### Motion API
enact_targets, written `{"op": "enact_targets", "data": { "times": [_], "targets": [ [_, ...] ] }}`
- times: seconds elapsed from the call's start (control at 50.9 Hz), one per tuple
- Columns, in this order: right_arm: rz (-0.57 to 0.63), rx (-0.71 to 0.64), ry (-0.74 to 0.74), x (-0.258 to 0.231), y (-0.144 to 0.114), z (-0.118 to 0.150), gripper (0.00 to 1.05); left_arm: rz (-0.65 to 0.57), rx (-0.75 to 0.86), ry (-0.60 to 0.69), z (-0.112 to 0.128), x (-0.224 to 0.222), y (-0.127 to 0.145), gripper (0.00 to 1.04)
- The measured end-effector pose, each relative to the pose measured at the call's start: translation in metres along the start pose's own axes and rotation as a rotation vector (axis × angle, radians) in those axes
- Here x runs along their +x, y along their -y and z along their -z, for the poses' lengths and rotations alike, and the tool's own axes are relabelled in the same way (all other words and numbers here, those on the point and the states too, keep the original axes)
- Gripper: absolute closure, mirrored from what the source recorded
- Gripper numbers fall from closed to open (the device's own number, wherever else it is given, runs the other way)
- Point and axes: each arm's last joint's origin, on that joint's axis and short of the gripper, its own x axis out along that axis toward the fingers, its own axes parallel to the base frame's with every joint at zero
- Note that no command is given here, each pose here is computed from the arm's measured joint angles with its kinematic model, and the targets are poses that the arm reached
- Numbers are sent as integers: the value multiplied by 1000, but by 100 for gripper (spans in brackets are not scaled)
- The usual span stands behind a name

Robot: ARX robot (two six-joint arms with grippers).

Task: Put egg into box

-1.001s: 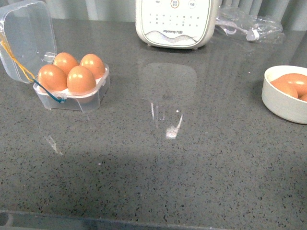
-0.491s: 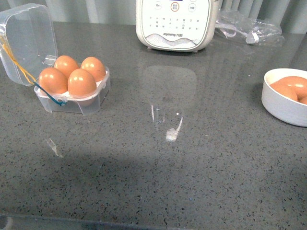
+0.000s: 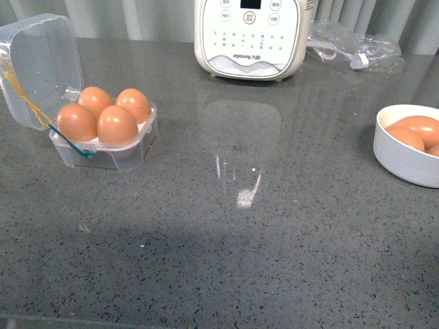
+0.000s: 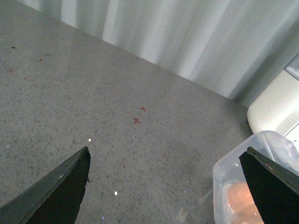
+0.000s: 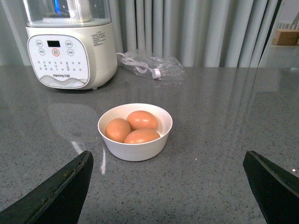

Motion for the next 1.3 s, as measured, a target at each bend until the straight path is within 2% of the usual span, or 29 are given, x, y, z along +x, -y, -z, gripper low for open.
{"op": "enact_targets", "data": {
  "times": [0.216,0.393,0.569,0.609,0.687,0.785,0.864,0.982,1.099,1.139,1.197,1.296],
  "targets": [
    [0,0,0,0,0,0,7,-34,119,-78,16,44,5,7],
    [0,0,0,0,0,0,7,0,184,-135,22,63,20,7],
    [0,0,0,0,0,0,7,186,211,-227,31,63,48,7],
    [0,0,0,0,0,0,7,229,200,-230,29,60,54,7],
    [0,0,0,0,0,0,7,227,170,-222,22,57,56,7],
    [0,0,0,0,0,0,7,174,79,-225,7,48,44,7],
    [0,0,0,0,0,0,7,136,-14,-261,-1,23,30,7],
    [-2,0,0,0,0,0,7,149,-49,-210,-17,4,31,7],
    [1,0,0,0,0,0,7,145,-53,-222,-14,5,31,7],
    [0,0,0,0,0,0,7,135,4,-168,-12,4,31,13],
    [0,0,0,0,0,0,7,132,132,-65,-7,-6,29,27],
    [0,0,0,0,0,0,7,150,238,-41,2,-25,29,48]
  ]
}}
